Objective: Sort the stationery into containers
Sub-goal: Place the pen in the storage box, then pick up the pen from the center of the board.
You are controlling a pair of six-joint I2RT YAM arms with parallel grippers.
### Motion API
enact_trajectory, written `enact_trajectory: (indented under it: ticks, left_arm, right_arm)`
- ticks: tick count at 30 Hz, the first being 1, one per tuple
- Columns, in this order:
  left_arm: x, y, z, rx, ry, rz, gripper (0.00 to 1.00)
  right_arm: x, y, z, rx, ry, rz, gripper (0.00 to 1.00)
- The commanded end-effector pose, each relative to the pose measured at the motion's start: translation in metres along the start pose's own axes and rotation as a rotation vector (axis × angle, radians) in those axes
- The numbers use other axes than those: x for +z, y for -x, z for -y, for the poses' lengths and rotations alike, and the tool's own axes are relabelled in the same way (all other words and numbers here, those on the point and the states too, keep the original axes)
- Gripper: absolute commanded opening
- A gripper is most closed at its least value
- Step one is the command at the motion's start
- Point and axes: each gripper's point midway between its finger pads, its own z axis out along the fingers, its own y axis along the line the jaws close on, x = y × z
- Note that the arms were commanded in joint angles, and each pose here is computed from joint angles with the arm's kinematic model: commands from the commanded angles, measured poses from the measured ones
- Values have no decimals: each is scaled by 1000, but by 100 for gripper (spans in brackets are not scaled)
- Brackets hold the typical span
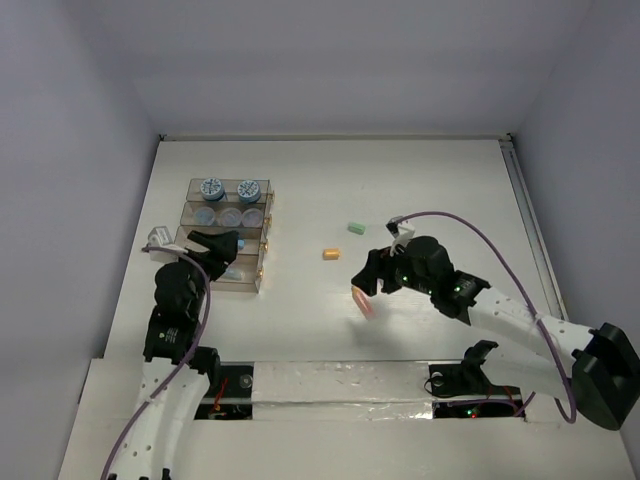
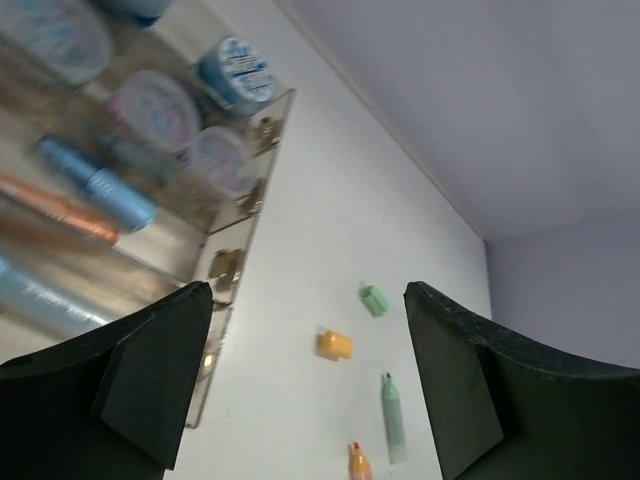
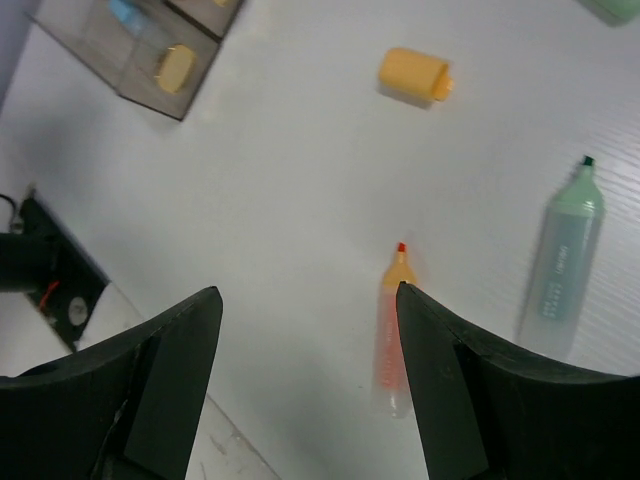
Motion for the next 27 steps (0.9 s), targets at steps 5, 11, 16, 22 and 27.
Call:
enact_trajectory:
  ticks: [5,11,16,22,27]
  left_arm:
    - [-8,8,89,148,-389,-20,78]
    - [-11,-30,128,213,-587,-125,87]
    - [-20,-80,152,285,-726,-273,88]
    - [-28,-112,155,294,-805,-355,83]
    - [-28,-130,152,320,-837,-403,78]
  right_arm:
    - [4,20,60,-2,-341,12,77]
    - [9,22,96,13,-512,-37,76]
    - [15,18,121,12,-601,-120,65]
    - [34,7,139,16,-620,-235,67]
    - [52,-8,140,27,-589,-323,67]
